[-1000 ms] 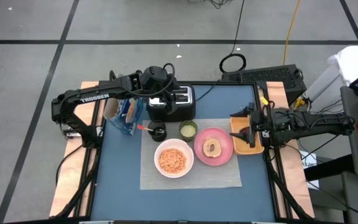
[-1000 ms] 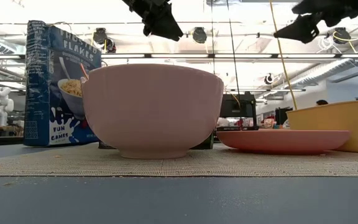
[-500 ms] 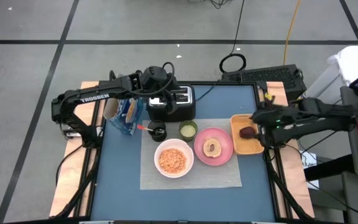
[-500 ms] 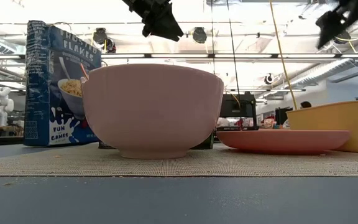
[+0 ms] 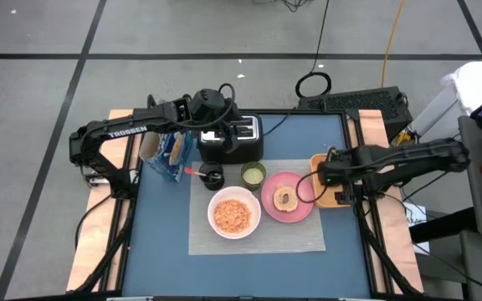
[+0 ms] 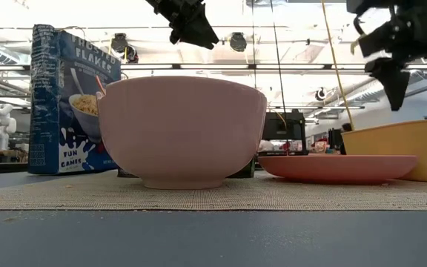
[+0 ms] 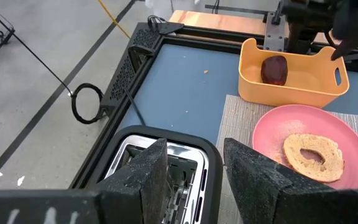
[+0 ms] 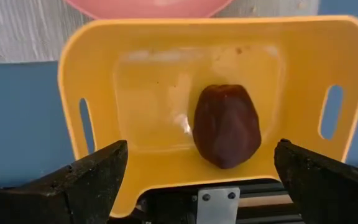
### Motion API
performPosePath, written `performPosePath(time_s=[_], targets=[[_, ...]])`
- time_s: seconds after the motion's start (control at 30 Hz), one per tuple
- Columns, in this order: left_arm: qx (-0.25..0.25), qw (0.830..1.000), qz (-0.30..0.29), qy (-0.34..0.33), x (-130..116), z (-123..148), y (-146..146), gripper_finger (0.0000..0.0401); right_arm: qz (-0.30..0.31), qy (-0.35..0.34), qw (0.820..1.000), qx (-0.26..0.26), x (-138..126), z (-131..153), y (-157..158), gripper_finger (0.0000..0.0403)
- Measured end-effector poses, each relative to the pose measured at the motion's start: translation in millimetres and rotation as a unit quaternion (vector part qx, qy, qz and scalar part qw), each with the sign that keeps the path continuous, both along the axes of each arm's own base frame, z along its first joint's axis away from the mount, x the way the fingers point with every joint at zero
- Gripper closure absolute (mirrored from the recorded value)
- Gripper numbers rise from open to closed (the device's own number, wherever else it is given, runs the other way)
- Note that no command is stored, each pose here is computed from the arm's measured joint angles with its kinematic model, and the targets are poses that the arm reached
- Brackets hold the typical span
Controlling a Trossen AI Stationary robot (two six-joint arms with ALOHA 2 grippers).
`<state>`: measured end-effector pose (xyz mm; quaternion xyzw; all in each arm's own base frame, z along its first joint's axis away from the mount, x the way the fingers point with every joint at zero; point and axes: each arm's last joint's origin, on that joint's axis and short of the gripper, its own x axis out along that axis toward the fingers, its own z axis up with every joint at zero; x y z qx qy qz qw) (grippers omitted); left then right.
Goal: Arrange a breakfast setting
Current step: Put the apple on the top right of the gray mat
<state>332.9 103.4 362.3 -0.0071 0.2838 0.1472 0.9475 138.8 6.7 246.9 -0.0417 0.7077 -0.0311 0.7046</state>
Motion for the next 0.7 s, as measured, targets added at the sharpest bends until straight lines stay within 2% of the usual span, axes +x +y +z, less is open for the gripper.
performPosePath(time_s=[0.27,0.57,0.7], targets=[[0.0,1.0,0.0,0.0,0,0,0,0.0235,-0.005,0.029,1.0,0.0,10,-19,-11,0.0012],[0.0,1.0,0.0,0.0,0,0,0,0.0235,-0.026,0.045,0.999,0.001,14,-24,-18,0.0012],[0.0,1.0,0.0,0.0,0,0,0,0.0235,-0.012,0.037,0.999,0.002,17,-30,-21,0.0012]])
